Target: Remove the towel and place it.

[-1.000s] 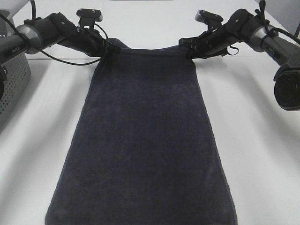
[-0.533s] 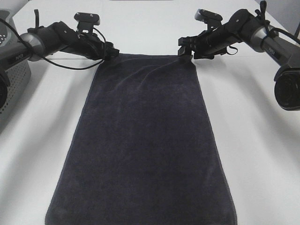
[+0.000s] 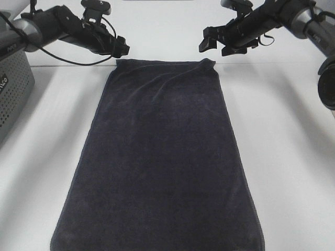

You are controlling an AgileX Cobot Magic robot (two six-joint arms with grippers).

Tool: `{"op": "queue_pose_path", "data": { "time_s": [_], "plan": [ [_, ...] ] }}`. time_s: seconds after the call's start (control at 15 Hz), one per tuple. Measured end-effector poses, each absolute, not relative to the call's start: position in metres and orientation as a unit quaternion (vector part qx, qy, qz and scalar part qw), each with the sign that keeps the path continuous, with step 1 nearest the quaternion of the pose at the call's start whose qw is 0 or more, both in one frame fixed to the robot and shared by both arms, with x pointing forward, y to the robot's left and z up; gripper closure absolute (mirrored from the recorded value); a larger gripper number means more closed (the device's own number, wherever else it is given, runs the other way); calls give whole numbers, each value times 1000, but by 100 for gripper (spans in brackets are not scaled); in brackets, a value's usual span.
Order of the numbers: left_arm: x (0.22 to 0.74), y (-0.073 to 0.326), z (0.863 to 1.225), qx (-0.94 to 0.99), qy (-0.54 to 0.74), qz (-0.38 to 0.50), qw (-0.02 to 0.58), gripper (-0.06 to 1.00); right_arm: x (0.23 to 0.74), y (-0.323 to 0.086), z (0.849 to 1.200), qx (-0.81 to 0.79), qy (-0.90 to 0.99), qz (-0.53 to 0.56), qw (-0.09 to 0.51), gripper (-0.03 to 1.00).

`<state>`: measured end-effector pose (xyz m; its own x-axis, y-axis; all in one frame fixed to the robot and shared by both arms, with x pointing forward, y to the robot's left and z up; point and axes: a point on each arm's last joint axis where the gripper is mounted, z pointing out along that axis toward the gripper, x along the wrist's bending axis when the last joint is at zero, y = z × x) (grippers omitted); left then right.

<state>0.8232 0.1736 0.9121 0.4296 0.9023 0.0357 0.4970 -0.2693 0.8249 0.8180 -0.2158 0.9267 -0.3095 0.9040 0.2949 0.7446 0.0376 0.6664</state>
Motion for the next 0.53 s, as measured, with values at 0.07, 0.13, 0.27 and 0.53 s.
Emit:
{"op": "queue_pose_path", "data": {
  "time_s": [0.07,0.13,0.27,0.53],
  "plan": [
    [818,174,932,765,459,253,375,24,811,-215,947,569,726,375,91,19],
    [810,175,951,777,462,234,358,24,802,-214,963,562,742,358,71,19],
    [787,180,984,799,495,167,297,24,786,-217,997,567,754,327,59,19],
    [751,191,1053,797,533,138,248,24,772,-229,1054,601,725,316,115,19]
  ]
}}
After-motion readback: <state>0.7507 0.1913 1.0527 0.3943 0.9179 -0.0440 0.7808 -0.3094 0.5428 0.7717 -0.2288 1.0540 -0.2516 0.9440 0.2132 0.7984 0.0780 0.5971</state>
